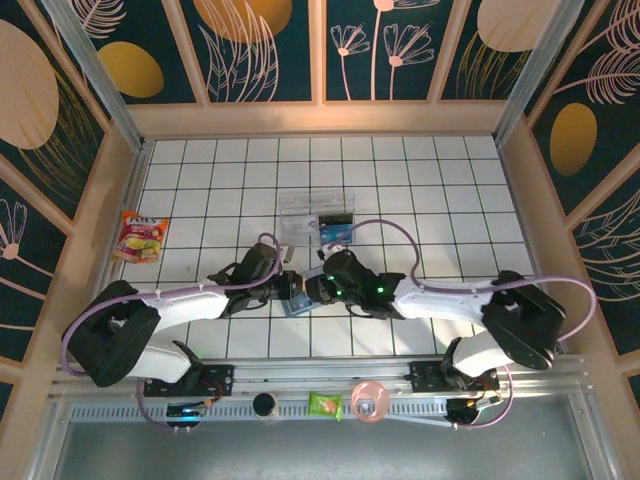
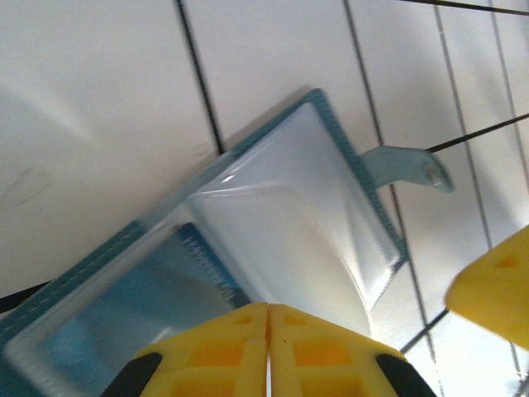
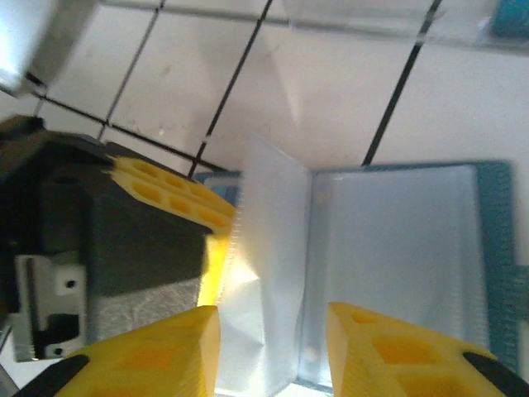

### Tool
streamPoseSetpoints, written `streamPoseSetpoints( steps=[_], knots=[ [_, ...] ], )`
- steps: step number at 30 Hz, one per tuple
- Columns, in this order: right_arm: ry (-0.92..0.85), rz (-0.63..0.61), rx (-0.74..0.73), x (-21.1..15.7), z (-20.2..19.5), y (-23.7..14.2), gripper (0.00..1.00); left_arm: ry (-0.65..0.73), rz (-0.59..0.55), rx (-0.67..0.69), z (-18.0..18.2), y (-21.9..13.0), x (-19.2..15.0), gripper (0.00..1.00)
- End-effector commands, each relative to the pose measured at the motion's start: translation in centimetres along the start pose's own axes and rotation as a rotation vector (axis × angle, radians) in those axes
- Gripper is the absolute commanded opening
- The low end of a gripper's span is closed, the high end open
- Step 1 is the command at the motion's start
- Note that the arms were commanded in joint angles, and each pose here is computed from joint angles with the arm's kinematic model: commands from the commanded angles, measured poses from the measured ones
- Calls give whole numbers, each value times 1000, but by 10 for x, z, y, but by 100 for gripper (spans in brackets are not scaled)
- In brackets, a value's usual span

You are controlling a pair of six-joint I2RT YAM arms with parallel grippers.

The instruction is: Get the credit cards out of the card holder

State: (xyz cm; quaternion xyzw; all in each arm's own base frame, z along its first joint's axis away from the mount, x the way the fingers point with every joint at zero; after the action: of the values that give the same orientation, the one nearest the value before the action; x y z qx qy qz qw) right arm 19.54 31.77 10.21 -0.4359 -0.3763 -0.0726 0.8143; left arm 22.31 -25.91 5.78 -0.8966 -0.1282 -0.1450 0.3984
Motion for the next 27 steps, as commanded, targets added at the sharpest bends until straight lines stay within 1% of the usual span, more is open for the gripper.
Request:
streamPoseSetpoints(
  steps=[1, 4, 8, 10, 11, 13, 16, 19, 21, 23, 25, 27],
  knots=[
    [65, -108, -78, 19, -20, -24, 40, 46, 16, -80, -28, 6, 6, 10],
    [103, -134, -118, 20, -35, -39, 38, 64, 86, -105, -41, 21, -5, 10],
    [141, -147, -142, 17, -48, -52, 32, 102, 210, -98, -48, 50, -33, 8],
    [151, -143, -137, 15, -50, -54, 30, 102, 247, -95, -47, 58, -40, 7],
    [154, -141, -136, 14, -50, -55, 30, 106, 246, -101, -50, 59, -39, 7],
    [154, -134, -133, 14, -51, -56, 30, 107, 220, -118, -57, 57, -32, 6],
    [148, -128, -105, 16, -48, -56, 30, 113, 108, -167, -82, 37, -4, 13],
    [148, -115, -41, 21, -41, -52, 30, 72, 4, -193, -90, 13, 18, 18],
    [126, -90, 10, 23, -33, -46, 28, 20, -63, -185, -80, -4, 29, 18],
    [92, -54, 49, 24, -24, -36, 26, -35, -128, -156, -60, -22, 36, 20],
    [68, -9, 89, 21, -15, -25, 24, -61, -155, -115, -40, -34, 35, 23],
    [53, 42, 119, 16, -9, -11, 22, -73, -150, -69, -22, -38, 29, 23]
  ],
)
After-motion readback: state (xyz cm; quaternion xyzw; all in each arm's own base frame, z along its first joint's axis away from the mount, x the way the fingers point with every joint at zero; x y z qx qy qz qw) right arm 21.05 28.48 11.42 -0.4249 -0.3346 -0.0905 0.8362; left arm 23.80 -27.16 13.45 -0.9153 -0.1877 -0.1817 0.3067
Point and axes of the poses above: each hand's point on the last joint's axis, 136 mm out from that joint toward the fingers, its own y axis out along the fingers, its own z axis along the line the jaws close on, x = y × z, the point moved 1 cm from there along -y, back along the fingers, and after that the axes turned 7 degrees about -y, right-handed, at the moved point
